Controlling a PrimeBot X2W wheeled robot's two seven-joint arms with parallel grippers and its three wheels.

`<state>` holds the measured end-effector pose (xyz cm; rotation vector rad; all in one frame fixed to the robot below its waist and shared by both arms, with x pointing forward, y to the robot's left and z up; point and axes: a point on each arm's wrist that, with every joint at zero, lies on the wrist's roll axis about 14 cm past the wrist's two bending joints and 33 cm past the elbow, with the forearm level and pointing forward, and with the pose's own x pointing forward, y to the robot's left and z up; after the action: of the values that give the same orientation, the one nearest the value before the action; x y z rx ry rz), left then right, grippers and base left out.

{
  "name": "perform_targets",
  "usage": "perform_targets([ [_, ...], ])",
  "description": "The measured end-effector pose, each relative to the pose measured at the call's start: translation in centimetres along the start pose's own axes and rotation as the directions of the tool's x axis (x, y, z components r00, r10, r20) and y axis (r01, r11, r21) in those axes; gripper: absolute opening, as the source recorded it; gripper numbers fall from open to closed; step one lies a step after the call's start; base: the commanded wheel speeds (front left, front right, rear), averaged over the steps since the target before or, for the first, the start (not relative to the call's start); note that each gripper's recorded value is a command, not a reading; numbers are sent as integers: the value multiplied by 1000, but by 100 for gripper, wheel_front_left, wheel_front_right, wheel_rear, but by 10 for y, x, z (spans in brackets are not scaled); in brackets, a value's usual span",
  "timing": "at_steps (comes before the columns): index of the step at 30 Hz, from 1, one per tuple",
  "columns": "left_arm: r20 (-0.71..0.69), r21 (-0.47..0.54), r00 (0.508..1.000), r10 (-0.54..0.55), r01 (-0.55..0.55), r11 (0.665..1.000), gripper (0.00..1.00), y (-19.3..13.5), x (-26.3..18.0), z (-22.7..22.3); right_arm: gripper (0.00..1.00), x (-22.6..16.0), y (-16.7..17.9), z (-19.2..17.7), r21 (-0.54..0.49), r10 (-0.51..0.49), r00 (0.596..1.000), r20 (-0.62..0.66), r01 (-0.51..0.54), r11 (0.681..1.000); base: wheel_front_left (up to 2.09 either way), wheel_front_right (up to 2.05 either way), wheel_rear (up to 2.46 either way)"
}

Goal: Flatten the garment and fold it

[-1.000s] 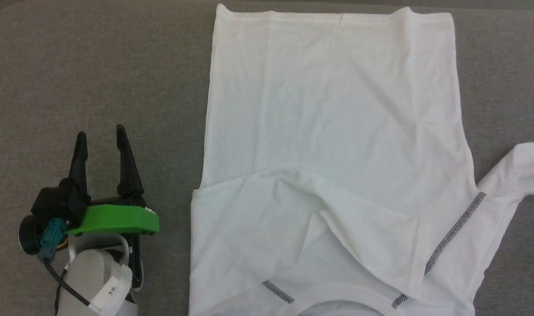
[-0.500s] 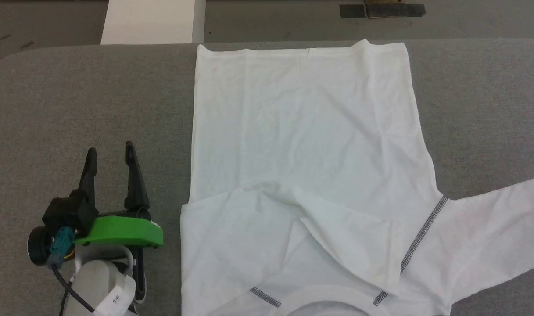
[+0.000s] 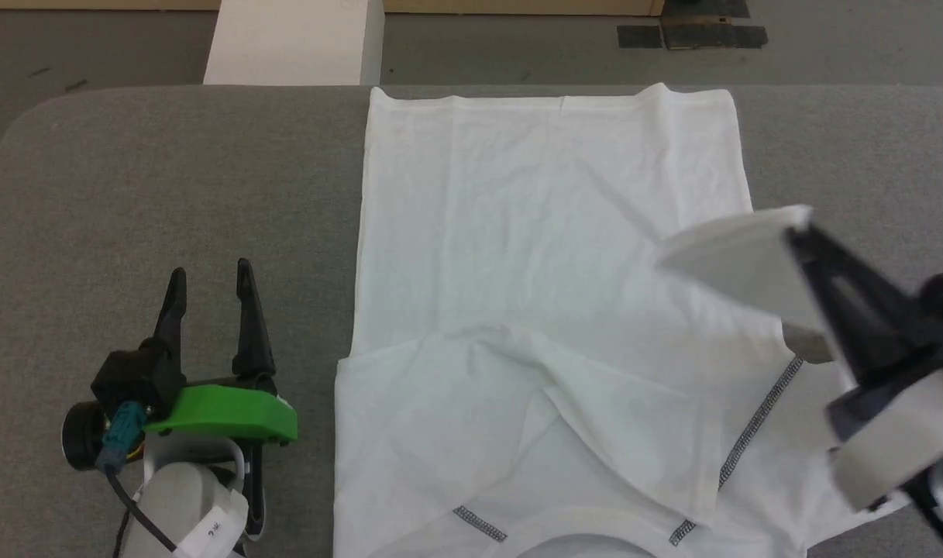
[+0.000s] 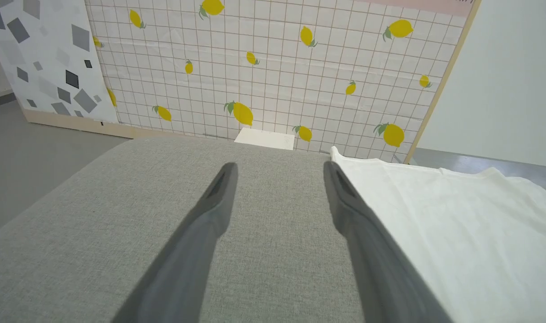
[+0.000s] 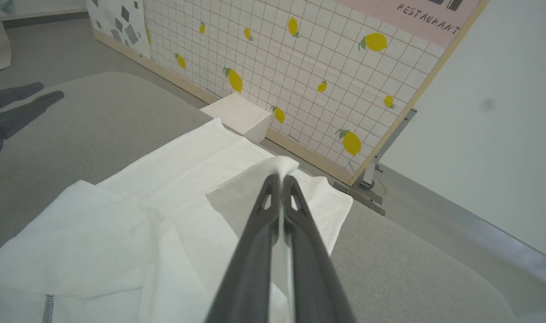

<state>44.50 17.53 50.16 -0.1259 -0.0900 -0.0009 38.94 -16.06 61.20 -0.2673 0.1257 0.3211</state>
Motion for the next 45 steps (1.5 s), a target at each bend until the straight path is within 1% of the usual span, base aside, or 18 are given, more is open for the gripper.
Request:
perform_targets([
  [2,-1,-2,1000,4,-4,1000,100,1,-1,0,0,10,35,-1,-2,114,993,-2,-114,993,0,0,0],
  [4,-5,-4,1000,9,-9,1000,100,3,-2,-1,0,19,78,-10,17,244,969,-32,-244,970,0,0,0],
  [5,-6,-4,1000,10,-10,1000,100,3,-2,-2,0,22,94,-16,34,289,956,-48,-287,957,0,0,0],
  [7,-12,-4,1000,14,-14,1000,100,5,-3,-4,0,27,132,-37,77,392,914,-105,-386,919,0,0,0],
  [11,-28,-10,999,22,-22,1000,100,7,-5,-9,0,32,183,-78,165,510,837,-199,-485,859,0,0,0],
  [13,-34,-9,999,27,-27,1000,100,9,-6,-10,0,32,202,-94,202,548,805,-227,-512,835,0,0,0],
  [17,-47,-7,998,39,-39,999,100,13,-8,-15,0,33,228,-126,249,594,752,-286,-540,804,0,0,0],
  [23,-63,-6,997,51,-52,999,100,17,-9,-21,0,31,250,-156,273,642,687,-340,-581,767,0,0,0],
  [27,-70,-6,996,52,-53,999,100,18,-8,-23,0,29,264,-163,298,672,656,-345,-602,741,0,0,0],
  [30,-71,-6,996,50,-51,999,100,17,-7,-24,0,31,268,-165,326,681,647,-342,-598,732,0,0,0],
  [31,-71,-7,996,49,-50,999,100,16,-7,-24,60,32,269,-166,330,681,646,-345,-596,732,0,0,0],
  [32,-72,-7,996,48,-48,999,100,16,-7,-24,100,33,268,-166,336,679,648,-347,-589,734,0,0,0],
  [34,-72,-8,996,45,-46,999,100,15,-7,-24,100,37,264,-163,347,668,668,-327,-573,743,0,0,0],
  [36,-69,-8,997,41,-42,999,100,14,-6,-23,100,46,254,-151,356,645,714,-272,-548,757,0,0,0],
  [39,-64,-7,997,30,-30,1000,100,11,-5,-22,100,66,227,-113,379,569,816,-107,-495,782,0,0,0],
  [42,-61,-2,998,-1,1,1000,100,5,-1,-21,100,78,180,-79,398,416,908,56,-402,825,0,0,0],
  [43,-64,4,998,-11,11,1000,100,3,1,-21,100,78,166,-73,395,370,925,89,-374,839,0,0,0],
  [45,-63,12,997,-48,49,999,100,-4,8,-19,100,78,126,-61,380,243,958,152,-284,880,0,0,0],
])
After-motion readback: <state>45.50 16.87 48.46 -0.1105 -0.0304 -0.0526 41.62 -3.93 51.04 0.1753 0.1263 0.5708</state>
